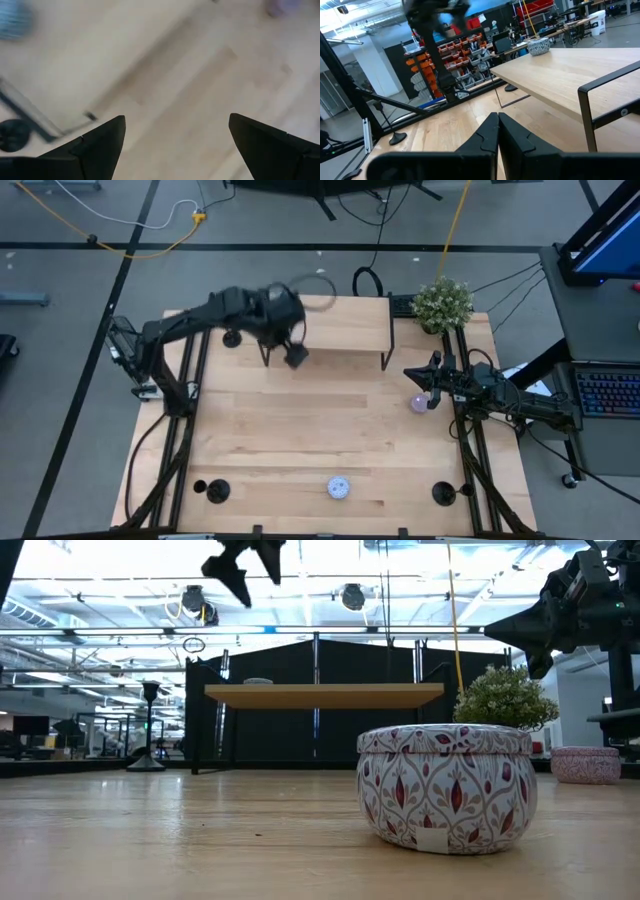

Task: Pick & Place candle stick holders
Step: Put the bottom white scented candle on the shelf

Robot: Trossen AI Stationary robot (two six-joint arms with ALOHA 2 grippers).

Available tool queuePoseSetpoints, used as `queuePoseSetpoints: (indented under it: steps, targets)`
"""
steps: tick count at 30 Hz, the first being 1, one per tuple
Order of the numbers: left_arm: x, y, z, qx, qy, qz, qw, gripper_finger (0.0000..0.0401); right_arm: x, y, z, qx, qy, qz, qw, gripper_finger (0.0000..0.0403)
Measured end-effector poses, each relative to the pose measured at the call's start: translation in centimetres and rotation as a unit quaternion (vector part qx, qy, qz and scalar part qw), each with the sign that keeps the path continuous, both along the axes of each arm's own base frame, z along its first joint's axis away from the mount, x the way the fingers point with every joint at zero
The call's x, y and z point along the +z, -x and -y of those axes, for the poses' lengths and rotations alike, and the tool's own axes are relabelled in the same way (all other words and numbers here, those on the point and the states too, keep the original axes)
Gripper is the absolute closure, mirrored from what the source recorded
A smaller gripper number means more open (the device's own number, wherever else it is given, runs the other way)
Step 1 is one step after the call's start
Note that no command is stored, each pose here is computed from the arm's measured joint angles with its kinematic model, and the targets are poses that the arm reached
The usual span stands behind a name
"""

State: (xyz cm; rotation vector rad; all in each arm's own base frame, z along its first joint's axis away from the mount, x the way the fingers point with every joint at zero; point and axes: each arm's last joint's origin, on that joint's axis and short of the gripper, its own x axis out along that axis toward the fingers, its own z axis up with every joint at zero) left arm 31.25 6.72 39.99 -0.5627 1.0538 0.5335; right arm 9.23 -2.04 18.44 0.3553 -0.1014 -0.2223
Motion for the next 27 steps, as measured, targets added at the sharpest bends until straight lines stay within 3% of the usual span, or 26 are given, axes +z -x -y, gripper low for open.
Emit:
queuePoseSetpoints:
  steps: [9, 20, 27]
  targets:
    - [-0.3, -1.4, 8.0, -0.081, 0.019, 0.011, 0.996, 0.0038, 0.0, 0.0, 0.0, 0.0, 0.0, 0.0, 1.0, 0.0403]
    - [-1.7, -4.3, 14.8, -0.178, 0.021, 0.078, 0.981, 0.0038, 0.0, 0.0, 0.0, 0.0, 0.0, 0.0, 1.0, 0.0403]
    - [-3.8, -6.4, 17.4, -0.171, 0.042, 0.083, 0.981, 0.0038, 0.0, 0.0, 0.0, 0.0, 0.0, 0.001, 1.0, 0.0403]
